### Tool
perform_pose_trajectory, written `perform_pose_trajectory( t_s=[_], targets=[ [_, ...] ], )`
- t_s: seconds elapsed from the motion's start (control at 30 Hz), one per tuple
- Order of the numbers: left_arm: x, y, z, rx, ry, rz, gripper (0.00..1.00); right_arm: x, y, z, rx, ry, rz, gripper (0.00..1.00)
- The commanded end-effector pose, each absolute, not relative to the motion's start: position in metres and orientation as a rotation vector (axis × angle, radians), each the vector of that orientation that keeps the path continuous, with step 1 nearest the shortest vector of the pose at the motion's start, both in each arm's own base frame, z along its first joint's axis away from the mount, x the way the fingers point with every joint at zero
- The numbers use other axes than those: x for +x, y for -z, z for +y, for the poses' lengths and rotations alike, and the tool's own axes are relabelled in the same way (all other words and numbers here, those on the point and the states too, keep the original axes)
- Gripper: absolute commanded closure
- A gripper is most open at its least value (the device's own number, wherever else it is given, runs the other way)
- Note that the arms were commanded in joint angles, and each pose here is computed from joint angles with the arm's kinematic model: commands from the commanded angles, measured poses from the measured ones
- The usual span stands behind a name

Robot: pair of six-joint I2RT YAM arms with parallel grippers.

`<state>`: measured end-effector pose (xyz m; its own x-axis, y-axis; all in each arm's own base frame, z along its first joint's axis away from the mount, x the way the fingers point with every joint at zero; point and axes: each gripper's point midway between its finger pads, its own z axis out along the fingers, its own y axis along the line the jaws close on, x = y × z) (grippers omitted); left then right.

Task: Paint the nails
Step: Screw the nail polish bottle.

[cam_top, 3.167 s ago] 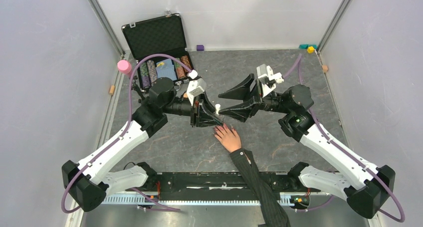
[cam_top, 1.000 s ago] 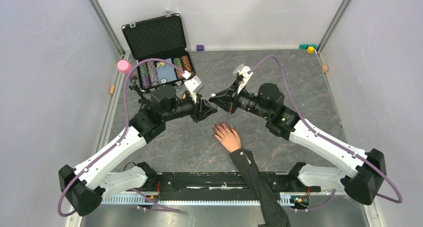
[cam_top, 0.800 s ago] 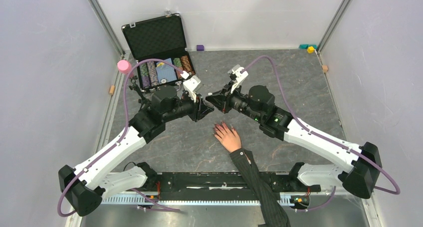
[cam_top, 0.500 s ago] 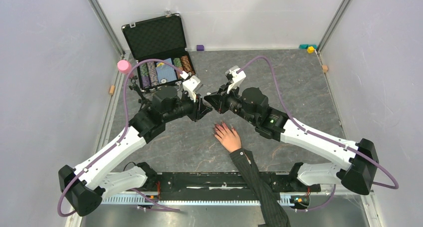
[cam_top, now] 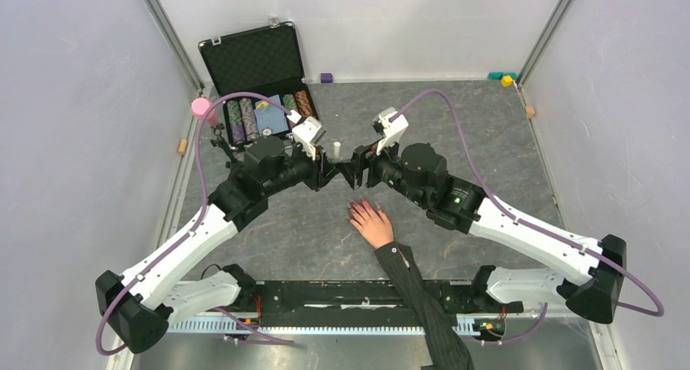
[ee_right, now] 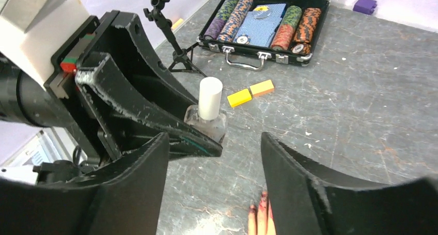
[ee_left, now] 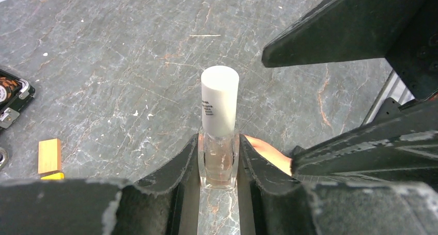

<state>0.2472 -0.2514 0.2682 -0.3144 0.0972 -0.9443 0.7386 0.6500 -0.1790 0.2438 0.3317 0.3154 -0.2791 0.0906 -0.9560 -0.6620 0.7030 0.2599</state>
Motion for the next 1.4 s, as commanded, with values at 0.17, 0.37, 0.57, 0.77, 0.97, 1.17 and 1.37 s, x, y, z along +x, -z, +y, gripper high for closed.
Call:
perform_pose_trajectory(
  t_s=[0.17, 0.37, 0.57, 0.77, 0.97, 1.17, 1.37],
  targets=[
    [0.253, -0.311, -0.26, 0.697, 0.769, 1.658, 0.98, 0.25, -0.361, 0.289, -0.411, -0.653, 1.639, 0.16],
    [0.252, -0.311, -0.259, 0.711, 0.766, 1.675, 0.98, 0.251, -0.381, 0.277, -0.447, -0.716, 1.551, 0.13],
    [0.221, -0.323, -0.277, 0.878, 0.948, 1.592, 0.98, 0.232, -0.408, 0.282, -0.583, -0.822, 1.354, 0.14],
    [0.145, -0.351, -0.295, 1.16, 1.352, 1.361, 0.98, 0.197, -0.429, 0.293, -0.715, -0.957, 1.15, 0.15],
    [0.126, -0.362, -0.298, 1.209, 1.494, 1.291, 0.98, 0.17, -0.43, 0.31, -0.852, -1.095, 1.074, 0.24],
    [0.129, -0.361, -0.299, 1.194, 1.497, 1.302, 0.98, 0.147, -0.433, 0.316, -0.925, -1.211, 1.016, 0.32],
    [0.13, -0.361, -0.299, 1.186, 1.491, 1.307, 0.98, 0.145, -0.427, 0.319, -0.94, -1.233, 1.035, 0.41]
  ],
)
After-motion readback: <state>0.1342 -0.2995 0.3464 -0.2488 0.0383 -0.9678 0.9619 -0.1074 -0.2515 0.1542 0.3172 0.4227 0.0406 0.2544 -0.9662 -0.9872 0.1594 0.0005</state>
